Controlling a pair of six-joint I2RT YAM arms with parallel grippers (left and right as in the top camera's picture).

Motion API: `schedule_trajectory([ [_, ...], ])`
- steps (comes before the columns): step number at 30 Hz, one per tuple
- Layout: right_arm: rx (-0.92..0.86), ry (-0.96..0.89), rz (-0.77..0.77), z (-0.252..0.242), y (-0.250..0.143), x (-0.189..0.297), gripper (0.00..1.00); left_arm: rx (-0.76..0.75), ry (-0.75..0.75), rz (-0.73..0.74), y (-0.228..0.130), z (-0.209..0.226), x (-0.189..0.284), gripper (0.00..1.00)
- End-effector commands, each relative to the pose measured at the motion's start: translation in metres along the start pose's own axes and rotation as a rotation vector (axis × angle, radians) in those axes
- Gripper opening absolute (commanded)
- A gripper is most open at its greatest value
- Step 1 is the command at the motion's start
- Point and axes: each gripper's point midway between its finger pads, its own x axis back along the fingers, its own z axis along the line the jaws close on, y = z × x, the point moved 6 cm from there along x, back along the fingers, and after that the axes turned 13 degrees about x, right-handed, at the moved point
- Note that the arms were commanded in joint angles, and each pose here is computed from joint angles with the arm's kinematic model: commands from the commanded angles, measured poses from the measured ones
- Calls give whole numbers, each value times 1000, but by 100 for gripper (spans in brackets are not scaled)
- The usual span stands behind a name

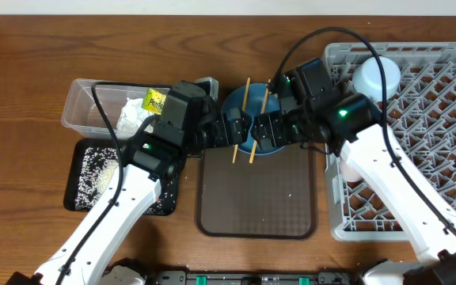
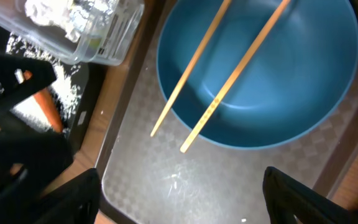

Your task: Sort waste into correct bins and load items into the dishwasher rack

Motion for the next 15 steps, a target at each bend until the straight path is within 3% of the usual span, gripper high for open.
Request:
schedule_trajectory([
  [1,-15,-27,37,-6,-1,-20,80,-12,6,-11,1,0,2,99],
  [15,-74,-70,116,-36,0,-82,67,-12,6,-11,1,0,2,98],
])
